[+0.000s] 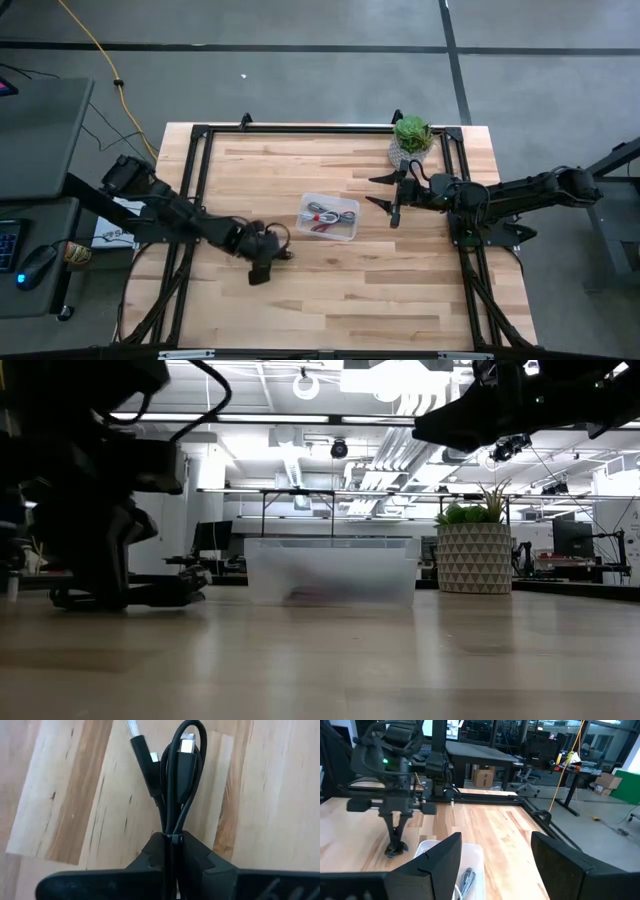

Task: Pick and place USB-C Cables
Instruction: Put the black charger cable into the transparent bin

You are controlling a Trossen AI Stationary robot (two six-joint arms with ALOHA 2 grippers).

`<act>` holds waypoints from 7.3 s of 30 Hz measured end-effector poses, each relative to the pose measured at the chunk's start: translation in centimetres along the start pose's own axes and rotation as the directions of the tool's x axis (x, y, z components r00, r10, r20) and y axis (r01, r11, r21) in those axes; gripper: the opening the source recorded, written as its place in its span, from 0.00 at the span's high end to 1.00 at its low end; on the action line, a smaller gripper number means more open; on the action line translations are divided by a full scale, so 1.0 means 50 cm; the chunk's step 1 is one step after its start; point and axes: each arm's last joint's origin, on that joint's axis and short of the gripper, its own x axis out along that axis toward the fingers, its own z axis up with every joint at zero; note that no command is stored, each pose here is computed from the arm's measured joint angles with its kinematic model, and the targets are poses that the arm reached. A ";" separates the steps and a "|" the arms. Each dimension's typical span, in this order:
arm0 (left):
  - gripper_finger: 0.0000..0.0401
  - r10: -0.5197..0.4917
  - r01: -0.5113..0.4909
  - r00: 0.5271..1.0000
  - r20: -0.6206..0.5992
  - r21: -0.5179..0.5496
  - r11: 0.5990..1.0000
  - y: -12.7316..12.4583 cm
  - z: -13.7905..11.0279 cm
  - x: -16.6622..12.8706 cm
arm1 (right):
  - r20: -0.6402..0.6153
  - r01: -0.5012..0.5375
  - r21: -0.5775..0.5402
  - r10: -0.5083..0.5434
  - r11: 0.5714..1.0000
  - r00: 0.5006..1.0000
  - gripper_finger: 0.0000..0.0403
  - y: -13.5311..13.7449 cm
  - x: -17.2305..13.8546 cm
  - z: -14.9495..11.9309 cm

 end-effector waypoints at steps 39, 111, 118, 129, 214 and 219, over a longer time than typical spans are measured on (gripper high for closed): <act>0.98 0.084 -0.196 0.605 0.792 0.046 0.980 0.044 0.142 -0.344 | -0.024 -0.003 0.038 0.004 0.999 1.000 0.42 0.001 0.000 -0.004; 0.98 -0.144 -0.004 0.416 0.898 0.161 0.987 0.180 0.201 -0.108 | 0.129 0.027 0.068 -0.035 0.997 0.991 0.42 -0.005 -0.001 0.025; 0.98 -0.123 0.011 0.635 0.763 0.150 0.989 0.164 0.275 -0.035 | 0.124 0.026 0.067 -0.034 0.997 0.992 0.42 -0.005 -0.001 0.024; 0.98 0.118 -0.190 0.864 0.489 0.101 0.976 0.127 0.325 0.013 | 0.117 0.026 0.066 -0.033 0.997 0.993 0.42 -0.004 -0.001 0.023; 0.98 0.244 -0.286 0.957 0.157 0.365 0.886 0.085 0.350 0.105 | 0.074 0.020 0.084 -0.026 0.996 0.997 0.42 -0.003 0.000 0.015; 0.94 0.245 -0.287 0.957 0.158 0.363 0.886 0.085 0.350 0.106 | 0.074 0.020 0.084 -0.026 0.996 0.997 0.42 -0.003 0.000 0.015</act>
